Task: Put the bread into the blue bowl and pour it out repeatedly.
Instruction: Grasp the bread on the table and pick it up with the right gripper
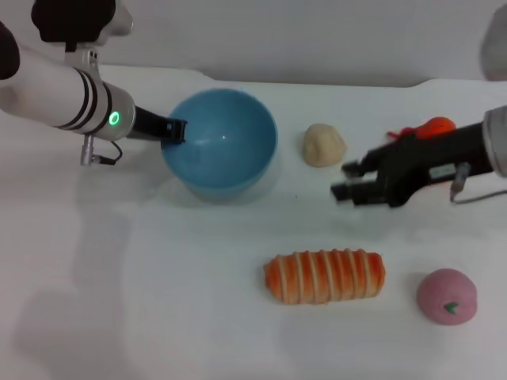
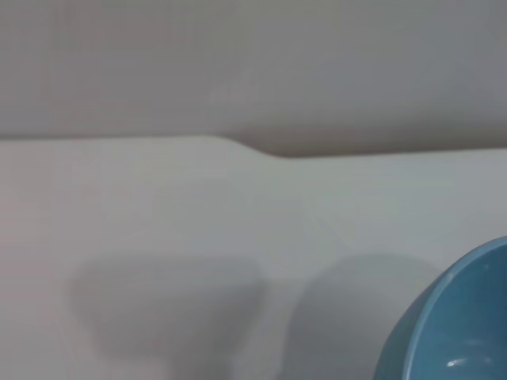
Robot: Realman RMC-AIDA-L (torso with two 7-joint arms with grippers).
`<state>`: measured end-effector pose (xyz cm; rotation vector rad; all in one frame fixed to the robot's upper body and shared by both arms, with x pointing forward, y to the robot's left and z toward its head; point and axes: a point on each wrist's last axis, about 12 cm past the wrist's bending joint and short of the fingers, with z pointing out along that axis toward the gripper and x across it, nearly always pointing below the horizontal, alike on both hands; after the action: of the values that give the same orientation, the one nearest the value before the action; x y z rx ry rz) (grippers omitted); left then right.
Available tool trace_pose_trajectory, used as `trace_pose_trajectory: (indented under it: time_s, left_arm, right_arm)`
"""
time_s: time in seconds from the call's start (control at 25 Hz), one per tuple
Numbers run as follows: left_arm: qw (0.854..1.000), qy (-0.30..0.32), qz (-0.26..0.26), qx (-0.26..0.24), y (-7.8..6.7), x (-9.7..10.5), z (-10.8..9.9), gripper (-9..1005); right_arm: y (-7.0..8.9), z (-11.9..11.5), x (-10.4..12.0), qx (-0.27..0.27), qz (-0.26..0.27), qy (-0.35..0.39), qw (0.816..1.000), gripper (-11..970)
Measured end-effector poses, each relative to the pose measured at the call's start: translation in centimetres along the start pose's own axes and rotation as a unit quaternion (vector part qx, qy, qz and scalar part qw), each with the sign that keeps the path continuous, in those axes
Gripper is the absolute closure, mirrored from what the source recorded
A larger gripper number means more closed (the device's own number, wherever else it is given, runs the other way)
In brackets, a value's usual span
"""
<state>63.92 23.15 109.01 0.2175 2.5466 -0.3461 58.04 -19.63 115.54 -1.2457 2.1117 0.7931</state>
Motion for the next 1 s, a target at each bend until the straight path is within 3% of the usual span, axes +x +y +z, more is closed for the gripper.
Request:
trace_pose_trajectory:
  time_s: [0.16,0.44,0.52,0.8,1.0]
  left_arm:
    - [1.000,0.025,0.001,0.010,-0.2,0.4,-0.2,996]
    - [0.999,0.043,0.008,0.004,-0.6,0.2,-0.2,997]
    - [0.999,0.043,0.011,0.005,-0.7,0.1,-0.2,997]
    - [0.999,0.041,0.013,0.006,-0.9,-0.1,-0.2,996]
    - [0.999,0.041,0.010,0.009,-1.0,-0.1,-0.2,997]
  right_arm:
    - [1.1,1.2,-0.3,-0.046,0.000,0.057,0.997,548]
    - [2.7,3.3,0.3,-0.059,-0.015,0.172,0.983,548]
    - [2.8,4.1,0.7,-0.037,-0.024,0.206,0.977,548]
    - [2.9,5.4,0.7,-0.007,-0.057,0.223,0.973,547]
    - [3.6,7.3,1.0,0.032,-0.124,0.264,0.956,547]
